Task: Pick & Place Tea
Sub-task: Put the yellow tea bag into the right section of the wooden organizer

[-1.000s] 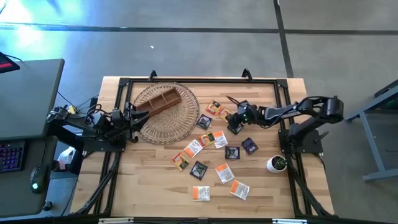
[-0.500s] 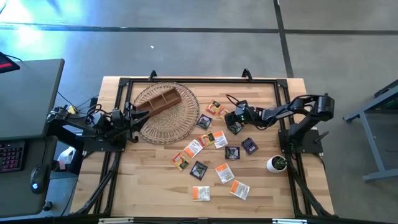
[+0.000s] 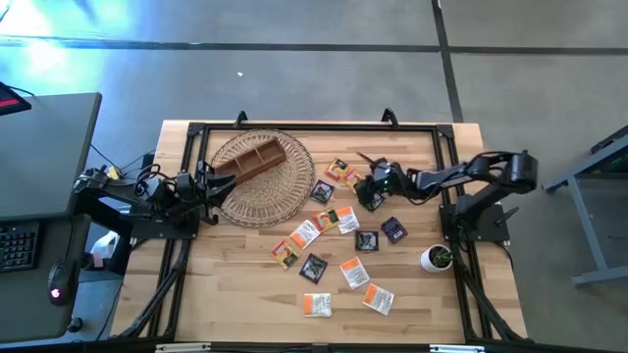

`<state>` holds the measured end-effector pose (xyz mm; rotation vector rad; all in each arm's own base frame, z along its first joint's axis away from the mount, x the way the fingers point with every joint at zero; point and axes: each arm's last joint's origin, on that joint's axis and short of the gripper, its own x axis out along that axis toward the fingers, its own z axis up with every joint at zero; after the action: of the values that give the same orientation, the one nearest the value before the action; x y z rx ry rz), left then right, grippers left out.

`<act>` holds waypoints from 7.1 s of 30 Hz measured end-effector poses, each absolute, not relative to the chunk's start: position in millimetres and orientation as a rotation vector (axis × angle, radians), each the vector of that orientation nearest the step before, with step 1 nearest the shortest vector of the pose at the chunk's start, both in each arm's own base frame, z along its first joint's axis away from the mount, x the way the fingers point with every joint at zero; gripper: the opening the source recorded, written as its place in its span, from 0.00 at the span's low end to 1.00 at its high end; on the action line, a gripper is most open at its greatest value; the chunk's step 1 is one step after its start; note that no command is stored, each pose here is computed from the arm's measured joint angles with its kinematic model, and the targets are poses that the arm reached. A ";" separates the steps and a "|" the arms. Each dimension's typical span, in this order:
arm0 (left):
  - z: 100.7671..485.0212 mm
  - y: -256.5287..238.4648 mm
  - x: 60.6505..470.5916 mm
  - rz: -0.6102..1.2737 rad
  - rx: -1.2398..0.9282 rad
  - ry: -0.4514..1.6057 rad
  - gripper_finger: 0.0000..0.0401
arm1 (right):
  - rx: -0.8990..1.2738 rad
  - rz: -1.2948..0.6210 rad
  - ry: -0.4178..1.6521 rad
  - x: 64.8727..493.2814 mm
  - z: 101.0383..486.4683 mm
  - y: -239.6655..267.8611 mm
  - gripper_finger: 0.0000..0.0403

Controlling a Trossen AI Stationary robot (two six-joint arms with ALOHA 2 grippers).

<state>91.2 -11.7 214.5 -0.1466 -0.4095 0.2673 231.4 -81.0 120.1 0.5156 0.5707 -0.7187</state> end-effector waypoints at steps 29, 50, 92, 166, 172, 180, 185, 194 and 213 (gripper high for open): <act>214.6 -11.6 91.2 0.270 -0.143 -0.409 0.27 | 0.143 -0.665 0.820 234.1 92.0 -69.7 0.32; 214.6 -11.5 91.2 0.272 -0.143 -0.409 0.27 | 0.246 -0.691 0.736 228.2 107.7 -84.2 0.32; 214.5 -11.6 91.2 0.272 -0.144 -0.409 0.27 | 0.181 -0.621 0.769 221.6 118.6 -86.4 0.12; 228.6 -29.7 228.8 0.508 -0.281 0.087 0.27 | 0.400 -0.672 0.692 217.1 101.6 -123.4 0.28; 226.5 17.6 280.6 0.579 -0.347 0.280 0.27 | 0.409 -0.659 0.691 217.3 101.7 -123.1 0.28; 199.8 85.5 341.7 0.543 -0.428 0.408 0.27 | 0.539 -0.573 0.645 220.5 103.3 -120.8 0.28; 172.9 113.5 377.6 0.555 -0.463 0.462 0.27 | 0.596 -0.631 0.630 219.5 102.8 -121.6 0.28; 159.0 133.4 421.1 0.586 -0.385 0.583 0.27 | 0.706 -0.673 0.639 217.4 100.7 -120.2 0.28; 164.9 127.1 427.0 0.609 -0.385 0.622 0.27 | 0.840 -0.698 0.588 218.5 101.3 -119.6 0.28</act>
<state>427.0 127.1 164.9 -0.3848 0.6217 0.6090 218.5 -119.6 101.3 0.8396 0.5876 -0.6985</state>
